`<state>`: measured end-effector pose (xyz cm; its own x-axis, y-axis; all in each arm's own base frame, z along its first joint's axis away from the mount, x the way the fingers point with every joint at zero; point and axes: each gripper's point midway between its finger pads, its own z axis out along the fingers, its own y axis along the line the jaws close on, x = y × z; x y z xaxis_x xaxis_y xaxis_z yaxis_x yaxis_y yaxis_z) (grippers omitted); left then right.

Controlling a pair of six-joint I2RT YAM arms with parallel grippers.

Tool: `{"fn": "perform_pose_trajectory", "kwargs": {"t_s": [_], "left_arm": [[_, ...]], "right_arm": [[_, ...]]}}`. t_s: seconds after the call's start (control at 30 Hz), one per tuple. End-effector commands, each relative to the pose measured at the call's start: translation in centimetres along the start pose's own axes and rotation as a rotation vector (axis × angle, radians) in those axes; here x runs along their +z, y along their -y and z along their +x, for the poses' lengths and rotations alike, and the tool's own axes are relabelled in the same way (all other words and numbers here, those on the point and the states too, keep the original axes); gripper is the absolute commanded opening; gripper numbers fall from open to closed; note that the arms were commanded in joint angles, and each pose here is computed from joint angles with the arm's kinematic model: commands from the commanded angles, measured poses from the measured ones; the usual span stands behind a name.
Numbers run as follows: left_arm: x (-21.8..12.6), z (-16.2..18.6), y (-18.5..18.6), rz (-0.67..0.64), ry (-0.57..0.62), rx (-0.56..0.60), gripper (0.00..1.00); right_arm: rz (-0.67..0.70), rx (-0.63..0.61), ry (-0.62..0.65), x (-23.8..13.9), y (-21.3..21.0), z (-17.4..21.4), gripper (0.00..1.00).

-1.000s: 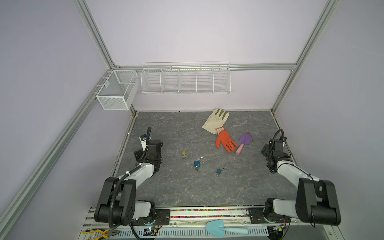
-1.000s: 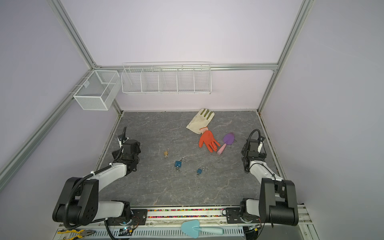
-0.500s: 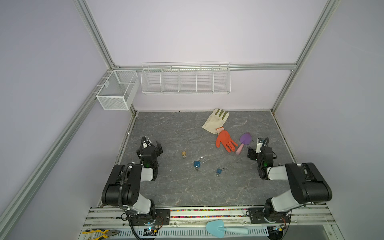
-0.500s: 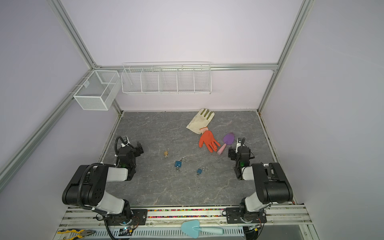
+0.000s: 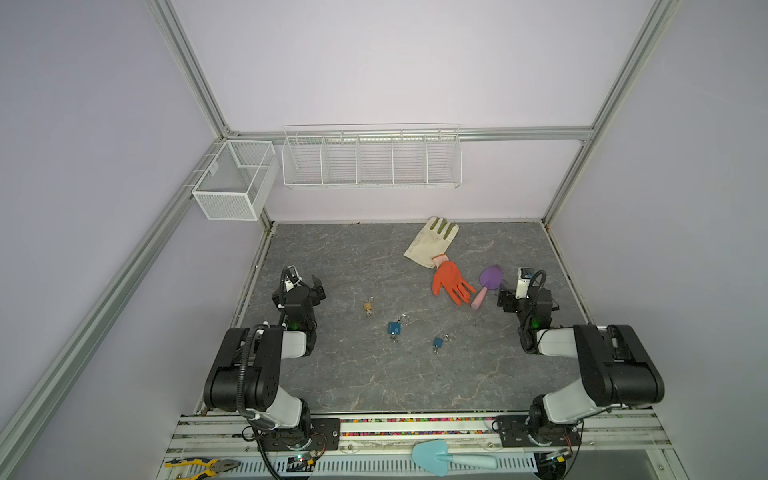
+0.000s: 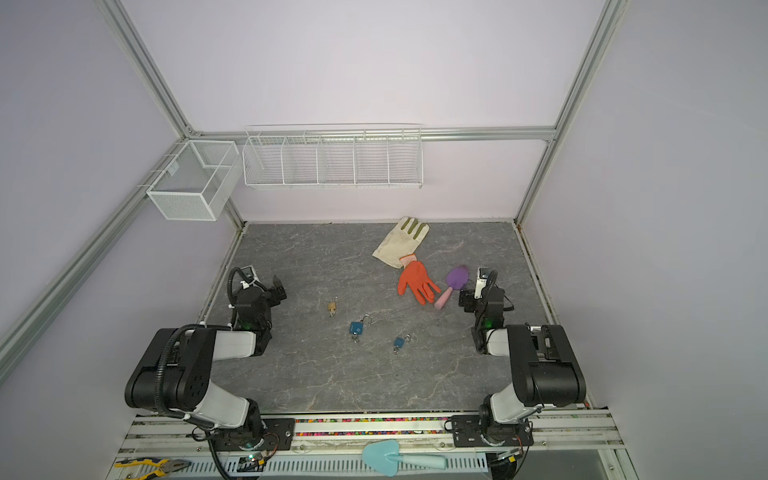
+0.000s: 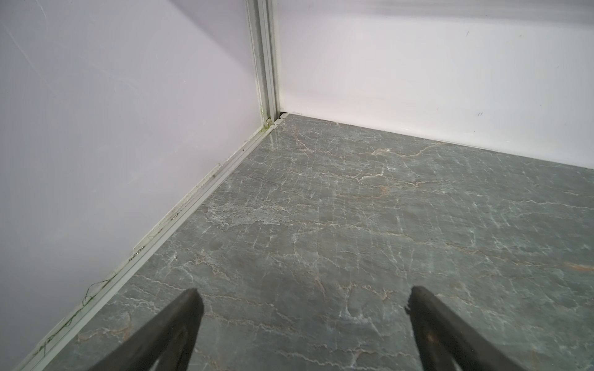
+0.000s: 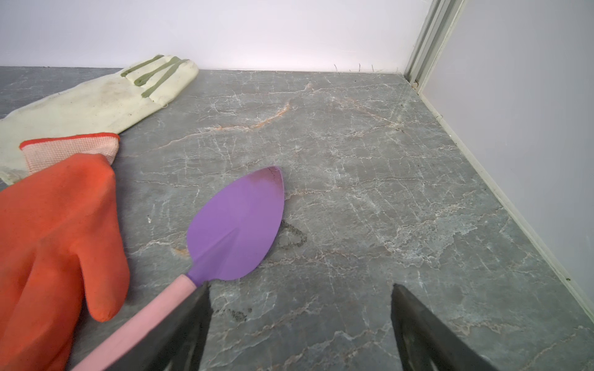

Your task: Unlock with the key

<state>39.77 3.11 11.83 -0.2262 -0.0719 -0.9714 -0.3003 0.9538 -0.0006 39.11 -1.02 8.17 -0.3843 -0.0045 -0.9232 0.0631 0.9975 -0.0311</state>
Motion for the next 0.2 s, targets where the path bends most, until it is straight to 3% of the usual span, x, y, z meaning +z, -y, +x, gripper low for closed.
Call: {"fn": "perform_pose_trajectory", "kwargs": {"t_s": [0.0, 0.17], "left_arm": [[-0.08, -0.16, 0.01, 0.001, 0.02, 0.013, 0.99], [-0.07, -0.16, 0.0, 0.0, 0.02, 0.014, 0.99]], "right_arm": [[-0.013, -0.025, 0.032, 0.06, -0.26, -1.1, 0.88], [-0.011, -0.022, 0.042, -0.12, -0.17, -1.21, 0.88]]}}
